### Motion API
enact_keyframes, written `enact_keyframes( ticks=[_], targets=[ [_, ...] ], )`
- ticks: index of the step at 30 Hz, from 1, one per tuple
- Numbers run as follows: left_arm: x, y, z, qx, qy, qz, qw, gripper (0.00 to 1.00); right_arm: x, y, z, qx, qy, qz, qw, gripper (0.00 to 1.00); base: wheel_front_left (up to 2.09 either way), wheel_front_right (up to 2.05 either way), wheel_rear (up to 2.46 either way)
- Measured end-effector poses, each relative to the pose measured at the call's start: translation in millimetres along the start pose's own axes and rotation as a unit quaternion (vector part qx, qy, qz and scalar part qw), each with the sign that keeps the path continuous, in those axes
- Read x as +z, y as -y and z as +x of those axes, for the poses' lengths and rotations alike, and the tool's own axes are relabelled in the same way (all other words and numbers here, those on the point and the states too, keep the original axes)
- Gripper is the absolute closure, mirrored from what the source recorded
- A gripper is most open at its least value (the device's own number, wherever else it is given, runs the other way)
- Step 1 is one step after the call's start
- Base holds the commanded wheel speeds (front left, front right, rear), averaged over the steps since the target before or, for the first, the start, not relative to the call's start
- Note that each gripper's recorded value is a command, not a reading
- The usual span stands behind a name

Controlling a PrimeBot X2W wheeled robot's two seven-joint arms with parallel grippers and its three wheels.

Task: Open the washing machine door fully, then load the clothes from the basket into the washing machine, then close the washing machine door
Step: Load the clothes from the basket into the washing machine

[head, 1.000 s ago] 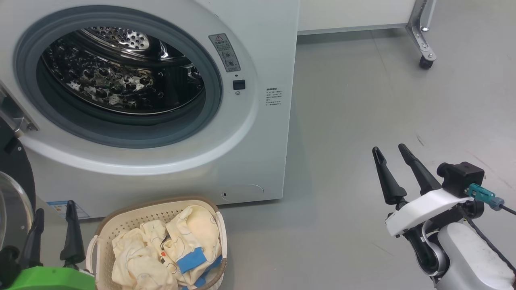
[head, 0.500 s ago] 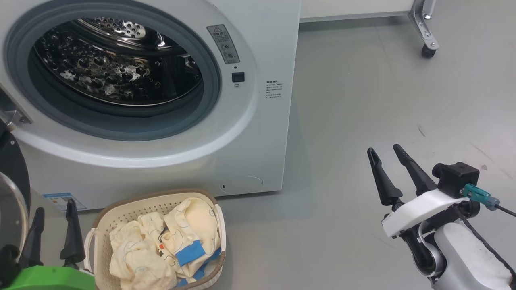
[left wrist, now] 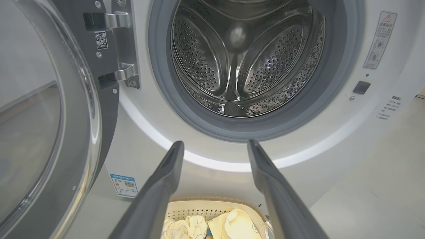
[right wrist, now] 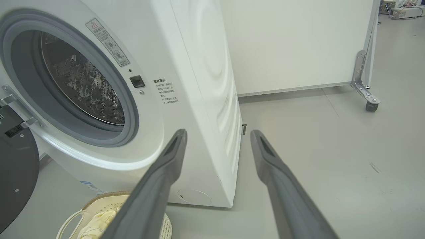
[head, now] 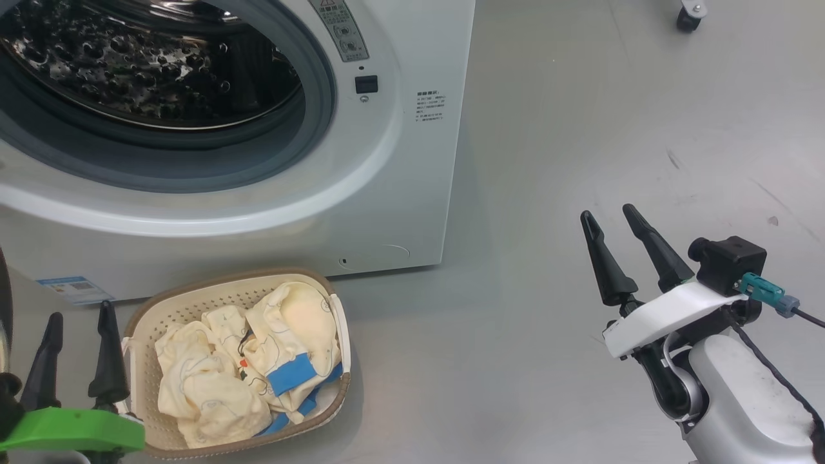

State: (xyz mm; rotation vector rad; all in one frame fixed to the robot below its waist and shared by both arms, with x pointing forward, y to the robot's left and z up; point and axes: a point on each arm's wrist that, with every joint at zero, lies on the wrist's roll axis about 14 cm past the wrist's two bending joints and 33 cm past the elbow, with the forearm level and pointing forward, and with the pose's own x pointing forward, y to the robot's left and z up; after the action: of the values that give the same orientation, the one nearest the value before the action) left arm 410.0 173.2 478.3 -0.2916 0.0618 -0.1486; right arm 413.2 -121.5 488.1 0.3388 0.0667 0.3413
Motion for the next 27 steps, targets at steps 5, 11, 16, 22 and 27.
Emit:
enact_keyframes(
  ticks=[5,11,16,22,27],
  targets=[
    [-8.9,-1.8,12.4,-0.001,-0.012,-0.002,1.0,0.0,-5.7,4.4,7.8,-0.004,-0.005,0.007,1.0,0.0,0.0,0.0,0.0],
    [-25.2,-4.3,25.3,-0.002,-0.037,-0.003,0.999,0.0,-11.2,9.3,17.4,-0.008,-0.009,0.007,1.0,0.0,0.0,0.0,0.0],
    [-49.5,-14.2,33.9,0.004,-0.075,0.001,0.997,0.0,-20.6,18.0,23.8,-0.017,-0.019,0.012,1.0,0.0,0.0,0.0,0.0],
    [-77.3,-19.2,40.0,0.009,-0.116,-0.003,0.993,0.0,-27.1,24.3,32.5,-0.023,-0.023,0.016,0.999,0.0,0.0,0.0,0.0],
    [-99.1,-20.2,46.4,0.006,-0.149,-0.009,0.989,0.0,-37.6,29.7,36.4,-0.029,-0.033,0.02,0.999,0.0,0.0,0.0,0.0]
  ],
)
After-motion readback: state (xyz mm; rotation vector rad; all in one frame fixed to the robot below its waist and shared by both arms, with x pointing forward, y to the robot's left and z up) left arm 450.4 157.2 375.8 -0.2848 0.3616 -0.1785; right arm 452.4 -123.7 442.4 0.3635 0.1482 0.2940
